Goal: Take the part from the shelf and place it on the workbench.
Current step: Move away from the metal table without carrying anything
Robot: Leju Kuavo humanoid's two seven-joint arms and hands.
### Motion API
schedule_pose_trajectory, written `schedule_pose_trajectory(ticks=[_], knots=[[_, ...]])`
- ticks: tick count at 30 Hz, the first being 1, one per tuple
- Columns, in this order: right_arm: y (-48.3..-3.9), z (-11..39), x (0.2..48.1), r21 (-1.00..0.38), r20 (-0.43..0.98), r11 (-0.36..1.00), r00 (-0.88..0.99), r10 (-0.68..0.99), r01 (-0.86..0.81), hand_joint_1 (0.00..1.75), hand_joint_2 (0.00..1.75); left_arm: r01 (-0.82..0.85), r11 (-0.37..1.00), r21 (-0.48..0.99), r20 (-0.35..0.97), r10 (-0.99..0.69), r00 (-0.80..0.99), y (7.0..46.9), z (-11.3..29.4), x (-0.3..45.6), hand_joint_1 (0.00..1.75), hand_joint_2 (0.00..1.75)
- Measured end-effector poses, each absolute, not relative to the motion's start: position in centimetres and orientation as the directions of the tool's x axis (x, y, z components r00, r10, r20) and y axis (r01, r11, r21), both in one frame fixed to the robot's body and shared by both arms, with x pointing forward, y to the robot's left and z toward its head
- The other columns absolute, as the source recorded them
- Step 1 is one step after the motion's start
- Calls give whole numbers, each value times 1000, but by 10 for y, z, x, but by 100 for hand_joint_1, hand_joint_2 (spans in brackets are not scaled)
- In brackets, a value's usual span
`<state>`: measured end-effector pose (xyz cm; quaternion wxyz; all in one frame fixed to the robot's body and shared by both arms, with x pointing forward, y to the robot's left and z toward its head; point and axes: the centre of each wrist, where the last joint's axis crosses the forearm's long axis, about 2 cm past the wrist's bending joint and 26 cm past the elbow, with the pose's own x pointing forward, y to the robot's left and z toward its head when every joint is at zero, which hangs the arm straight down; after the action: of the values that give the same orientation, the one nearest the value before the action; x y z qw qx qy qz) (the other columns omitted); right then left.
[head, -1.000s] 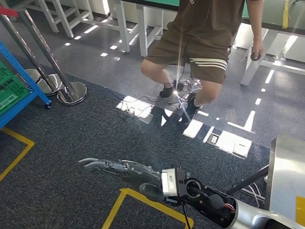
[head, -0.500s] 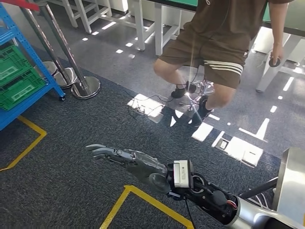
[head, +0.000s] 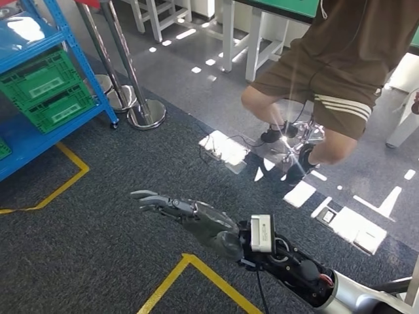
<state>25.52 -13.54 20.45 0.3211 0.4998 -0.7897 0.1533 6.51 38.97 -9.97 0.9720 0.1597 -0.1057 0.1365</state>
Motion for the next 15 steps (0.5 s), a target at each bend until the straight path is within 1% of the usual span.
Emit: schedule_pose_trajectory(ticks=[15], knots=[[-145, 201, 256, 102, 649, 488, -313, -693, -867, 0, 0, -301, 909, 290, 246, 233, 941, 394, -99, 65, 0, 0]])
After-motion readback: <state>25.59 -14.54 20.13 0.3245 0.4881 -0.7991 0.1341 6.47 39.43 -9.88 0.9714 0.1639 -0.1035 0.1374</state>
